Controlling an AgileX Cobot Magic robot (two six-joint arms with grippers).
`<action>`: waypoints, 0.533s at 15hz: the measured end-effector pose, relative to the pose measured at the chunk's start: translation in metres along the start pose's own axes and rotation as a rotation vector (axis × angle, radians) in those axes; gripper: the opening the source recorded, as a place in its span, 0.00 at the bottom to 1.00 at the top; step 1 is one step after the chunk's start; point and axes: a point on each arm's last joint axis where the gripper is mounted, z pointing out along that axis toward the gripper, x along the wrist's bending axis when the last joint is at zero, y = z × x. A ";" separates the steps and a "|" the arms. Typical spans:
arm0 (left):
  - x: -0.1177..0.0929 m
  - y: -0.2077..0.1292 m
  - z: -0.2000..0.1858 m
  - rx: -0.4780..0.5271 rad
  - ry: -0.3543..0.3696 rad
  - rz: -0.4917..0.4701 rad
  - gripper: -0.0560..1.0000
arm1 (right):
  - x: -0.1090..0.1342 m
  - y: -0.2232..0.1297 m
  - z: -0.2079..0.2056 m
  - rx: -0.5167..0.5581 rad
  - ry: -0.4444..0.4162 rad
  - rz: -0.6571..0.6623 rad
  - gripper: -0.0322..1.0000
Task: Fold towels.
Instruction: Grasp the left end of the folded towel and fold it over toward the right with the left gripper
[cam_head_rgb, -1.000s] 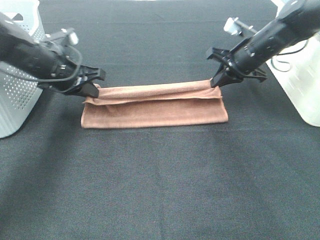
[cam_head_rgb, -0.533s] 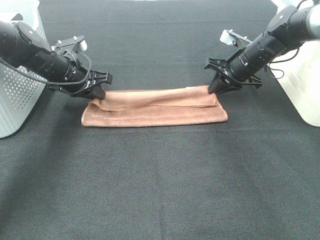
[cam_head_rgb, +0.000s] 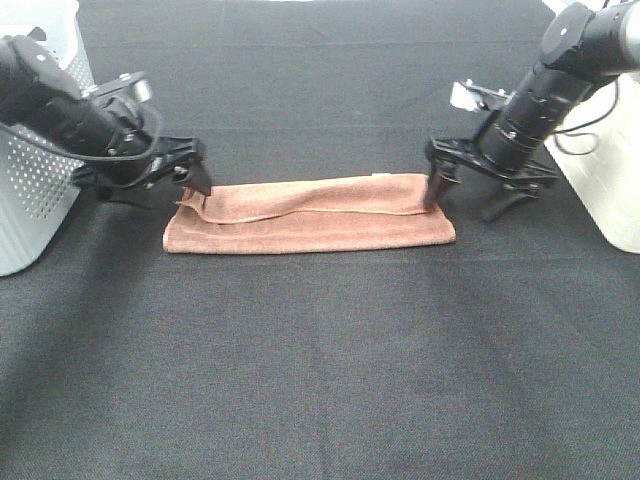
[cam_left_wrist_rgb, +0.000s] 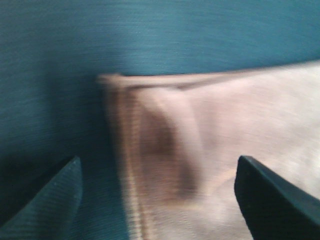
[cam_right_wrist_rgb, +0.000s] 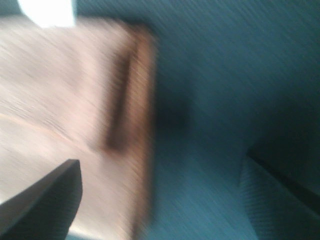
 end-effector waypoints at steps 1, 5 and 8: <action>0.001 -0.001 0.003 0.008 0.003 -0.008 0.80 | -0.001 0.000 0.000 0.002 -0.008 -0.004 0.82; -0.001 0.007 0.023 0.051 -0.045 -0.035 0.80 | -0.001 -0.001 0.000 0.007 -0.018 -0.011 0.82; -0.008 0.012 0.029 0.070 -0.079 -0.030 0.78 | -0.002 -0.001 0.000 0.007 -0.019 -0.012 0.82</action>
